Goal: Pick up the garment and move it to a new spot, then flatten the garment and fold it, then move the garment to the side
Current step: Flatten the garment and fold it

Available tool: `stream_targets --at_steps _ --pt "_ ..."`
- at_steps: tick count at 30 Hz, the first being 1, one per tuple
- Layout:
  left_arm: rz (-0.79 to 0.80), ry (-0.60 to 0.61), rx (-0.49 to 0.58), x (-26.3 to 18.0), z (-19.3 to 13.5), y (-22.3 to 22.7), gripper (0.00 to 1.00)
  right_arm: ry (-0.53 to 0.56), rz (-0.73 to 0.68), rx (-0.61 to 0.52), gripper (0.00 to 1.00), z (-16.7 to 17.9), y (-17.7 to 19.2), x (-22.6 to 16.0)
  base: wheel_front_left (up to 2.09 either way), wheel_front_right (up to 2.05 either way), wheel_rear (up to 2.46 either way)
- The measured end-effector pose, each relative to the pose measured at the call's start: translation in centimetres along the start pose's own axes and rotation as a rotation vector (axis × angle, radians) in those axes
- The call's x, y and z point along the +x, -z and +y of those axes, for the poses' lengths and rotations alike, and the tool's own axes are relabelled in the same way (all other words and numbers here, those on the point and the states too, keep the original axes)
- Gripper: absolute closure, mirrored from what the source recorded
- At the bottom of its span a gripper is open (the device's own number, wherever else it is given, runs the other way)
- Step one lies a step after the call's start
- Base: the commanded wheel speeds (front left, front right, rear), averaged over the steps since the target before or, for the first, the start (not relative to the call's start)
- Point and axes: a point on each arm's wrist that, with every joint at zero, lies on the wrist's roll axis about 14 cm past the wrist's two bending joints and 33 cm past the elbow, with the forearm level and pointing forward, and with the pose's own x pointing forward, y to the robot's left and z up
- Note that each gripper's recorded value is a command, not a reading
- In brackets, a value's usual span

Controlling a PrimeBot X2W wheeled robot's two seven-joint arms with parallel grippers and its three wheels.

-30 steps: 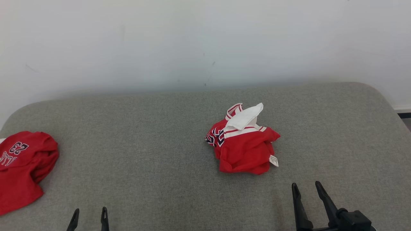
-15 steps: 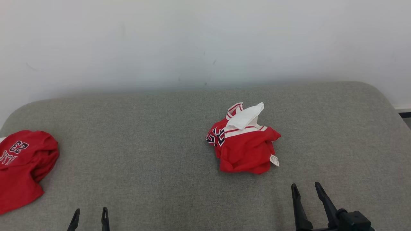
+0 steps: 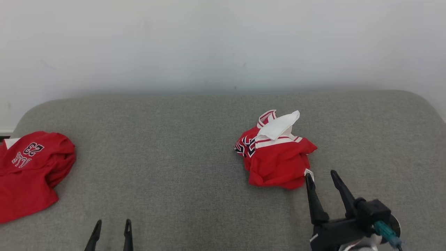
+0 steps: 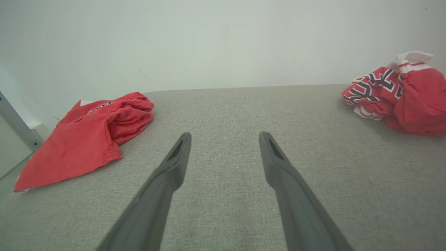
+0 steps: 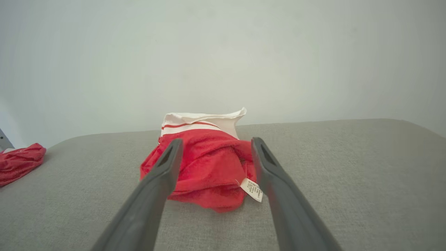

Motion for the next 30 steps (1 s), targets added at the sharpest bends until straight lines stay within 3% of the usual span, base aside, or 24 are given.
stream_targets --at_steps 9,17,24,25,26,27,30 --pt "0.019 -0.009 -0.02 0.4 0.2 0.6 0.0 -0.132 0.016 -0.118 0.0 2.1 -1.7 7.4 0.0 0.0 0.0" --pt "0.035 -0.034 -0.04 0.7 0.7 1.1 0.0 -0.214 0.192 -0.219 0.0 3.1 1.8 11.1 0.0 0.0 0.0" --pt "0.05 -0.059 -0.054 0.4 0.9 1.6 0.0 -0.247 0.38 -0.277 0.0 3.3 6.0 11.9 0.0 0.0 0.0" --pt "0.051 -0.063 -0.056 0.4 0.9 1.7 0.0 -0.252 0.388 -0.283 0.4 3.4 6.2 12.1 0.0 0.0 0.0" --pt "0.053 -0.068 -0.058 0.3 1.0 1.7 0.0 -0.255 0.391 -0.287 0.95 3.4 6.3 12.3 0.0 0.0 0.0" --pt "0.056 -0.068 -0.059 0.2 1.1 1.8 0.0 -0.256 0.396 -0.289 1.0 3.4 6.3 12.5 0.0 0.0 0.0" --pt "0.06 -0.072 -0.061 0.1 1.3 1.9 0.0 -0.251 0.404 -0.288 1.0 3.2 6.5 12.5 0.0 0.0 0.0"
